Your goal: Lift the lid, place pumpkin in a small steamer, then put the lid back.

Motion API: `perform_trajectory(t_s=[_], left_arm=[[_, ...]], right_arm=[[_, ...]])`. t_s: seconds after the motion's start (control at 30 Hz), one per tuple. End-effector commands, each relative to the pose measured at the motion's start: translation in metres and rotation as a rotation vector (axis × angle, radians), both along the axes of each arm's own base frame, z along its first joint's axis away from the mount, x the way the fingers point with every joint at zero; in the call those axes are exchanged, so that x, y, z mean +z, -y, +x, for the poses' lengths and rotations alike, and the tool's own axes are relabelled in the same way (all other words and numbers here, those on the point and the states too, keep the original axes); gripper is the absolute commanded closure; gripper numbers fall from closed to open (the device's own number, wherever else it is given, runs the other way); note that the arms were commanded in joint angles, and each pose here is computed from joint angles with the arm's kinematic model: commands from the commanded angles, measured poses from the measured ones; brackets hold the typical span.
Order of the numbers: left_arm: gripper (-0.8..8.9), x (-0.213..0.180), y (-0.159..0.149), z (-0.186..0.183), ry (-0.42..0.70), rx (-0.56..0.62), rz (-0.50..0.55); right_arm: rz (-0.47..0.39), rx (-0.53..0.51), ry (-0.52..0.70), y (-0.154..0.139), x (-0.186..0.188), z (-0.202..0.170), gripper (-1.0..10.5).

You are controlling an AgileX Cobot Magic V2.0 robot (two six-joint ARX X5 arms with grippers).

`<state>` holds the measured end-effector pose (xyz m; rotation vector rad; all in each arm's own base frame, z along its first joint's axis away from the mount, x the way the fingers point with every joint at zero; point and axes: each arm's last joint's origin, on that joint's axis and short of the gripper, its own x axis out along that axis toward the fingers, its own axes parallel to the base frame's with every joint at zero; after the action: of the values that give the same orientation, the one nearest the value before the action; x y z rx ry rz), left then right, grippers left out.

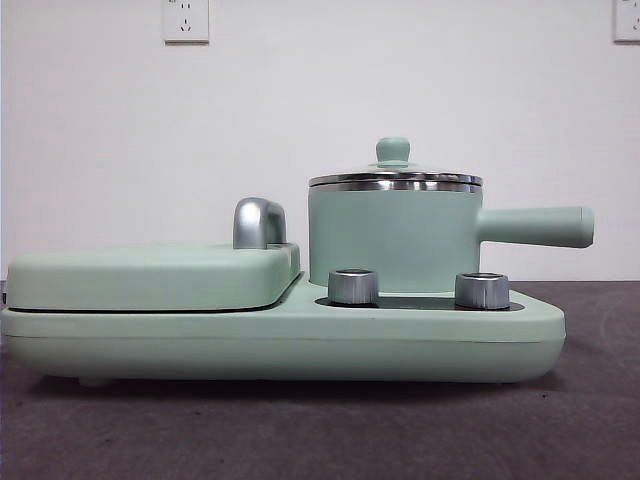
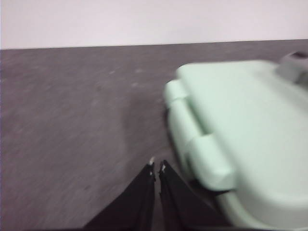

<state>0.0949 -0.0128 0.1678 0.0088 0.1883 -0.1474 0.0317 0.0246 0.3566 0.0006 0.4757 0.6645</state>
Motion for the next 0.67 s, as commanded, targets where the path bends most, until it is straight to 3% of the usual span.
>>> perform_trajectory(t_s=[0.03, 0.27, 0.67], left_arm=[[7.94, -0.006, -0.003, 0.001, 0.022, 0.038, 0.014], [7.94, -0.018, -0.009, 0.001, 0.011, 0.119, -0.006], [7.94, -0.018, -0.01, 0.001, 0.01, 0.125, -0.007]], right_arm=[[0.003, 0.008, 0.012, -0.001, 0.002, 0.0, 9.3], [0.003, 0.008, 0.013, -0.001, 0.002, 0.0, 9.3], [0.003, 0.008, 0.013, -0.001, 0.002, 0.0, 9.3]])
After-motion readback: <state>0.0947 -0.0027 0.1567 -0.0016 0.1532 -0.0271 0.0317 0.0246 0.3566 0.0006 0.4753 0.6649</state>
